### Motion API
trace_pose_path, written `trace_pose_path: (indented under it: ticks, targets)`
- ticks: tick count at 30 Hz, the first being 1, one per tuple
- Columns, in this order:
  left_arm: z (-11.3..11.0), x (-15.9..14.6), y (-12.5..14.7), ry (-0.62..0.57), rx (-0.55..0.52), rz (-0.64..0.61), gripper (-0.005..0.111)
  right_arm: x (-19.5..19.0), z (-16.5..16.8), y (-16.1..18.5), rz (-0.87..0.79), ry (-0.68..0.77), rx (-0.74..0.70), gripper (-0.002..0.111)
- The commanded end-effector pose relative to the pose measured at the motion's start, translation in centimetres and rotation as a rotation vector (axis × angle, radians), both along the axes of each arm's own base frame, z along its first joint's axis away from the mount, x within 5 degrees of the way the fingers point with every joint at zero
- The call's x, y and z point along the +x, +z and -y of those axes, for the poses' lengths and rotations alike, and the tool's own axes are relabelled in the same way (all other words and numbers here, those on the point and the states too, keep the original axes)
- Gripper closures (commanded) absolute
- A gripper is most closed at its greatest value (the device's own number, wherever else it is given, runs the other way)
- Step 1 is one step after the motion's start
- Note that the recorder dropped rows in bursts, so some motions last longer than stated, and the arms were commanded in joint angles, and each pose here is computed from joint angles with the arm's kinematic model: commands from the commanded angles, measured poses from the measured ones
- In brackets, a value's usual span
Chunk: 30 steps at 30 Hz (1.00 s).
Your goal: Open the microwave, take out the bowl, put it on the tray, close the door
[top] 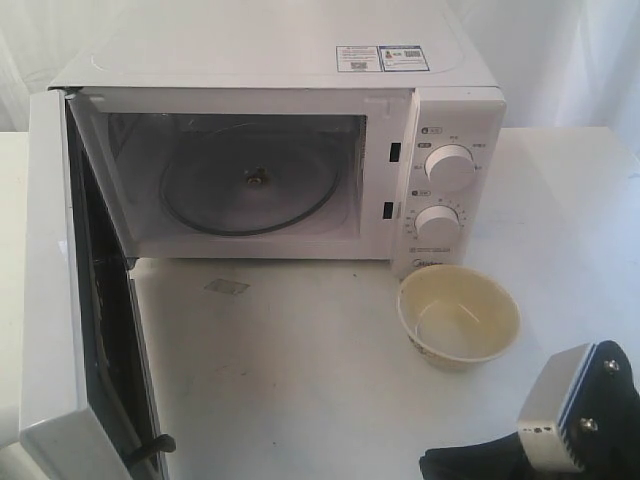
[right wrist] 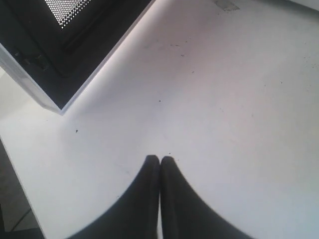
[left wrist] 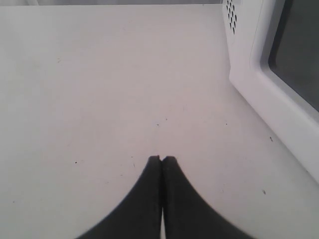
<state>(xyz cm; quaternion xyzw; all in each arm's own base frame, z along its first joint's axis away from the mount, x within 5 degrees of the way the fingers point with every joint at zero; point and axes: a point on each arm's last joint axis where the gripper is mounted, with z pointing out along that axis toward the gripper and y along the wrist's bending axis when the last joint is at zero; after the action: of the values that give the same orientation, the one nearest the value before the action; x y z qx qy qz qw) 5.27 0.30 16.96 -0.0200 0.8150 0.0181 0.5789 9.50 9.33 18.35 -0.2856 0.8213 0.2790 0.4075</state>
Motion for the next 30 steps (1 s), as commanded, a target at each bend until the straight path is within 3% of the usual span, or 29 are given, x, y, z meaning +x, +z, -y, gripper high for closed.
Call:
trace_pose_path:
  ticks: [1, 16, 18, 19, 21, 22, 24, 27, 30]
  targets:
    - [0.0, 0.0, -0.1, 0.003, -0.007, 0.004, 0.107, -0.1, 0.1, 0.0, 0.008, 0.005, -0.002, 0.108]
    - [0.0, 0.0, 0.1, 0.003, -0.006, 0.018, 0.107, -0.2, 0.0, 0.0, 0.007, 0.014, 0.003, 0.108]
    - [0.0, 0.3, 0.9, 0.003, -0.001, 0.118, 0.107, -0.2, 0.0, 0.0, 0.007, 0.014, 0.003, 0.108]
    - [0.0, 0.4, 1.8, 0.01, -0.038, 0.215, 0.107, -0.2, 0.0, 0.0, 0.007, 0.014, 0.003, 0.108]
    - [0.0, 0.5, 3.3, 0.034, -0.215, 0.395, 0.107, -0.2, 0.0, 0.0, 0.011, 0.017, 0.001, 0.108]
    - [0.0, 0.4, 3.8, 0.033, -0.222, 0.441, 0.107, -0.2, 0.0, 0.0, 0.011, 0.017, 0.001, 0.108]
    - [0.0, -0.2, 7.3, 0.024, -0.259, 0.525, 0.107, -0.2, 0.0, 0.0, 0.011, 0.017, 0.001, 0.108]
    - [0.1, -0.2, 11.3, 0.027, -0.265, 0.435, 0.107, -0.2, 0.0, 0.0, 0.013, 0.019, -0.002, 0.108]
    - [0.2, 1.4, 14.4, 0.043, -0.256, 0.169, 0.107, -0.2, 0.0, 0.0, 0.025, 0.027, -0.01, 0.108]
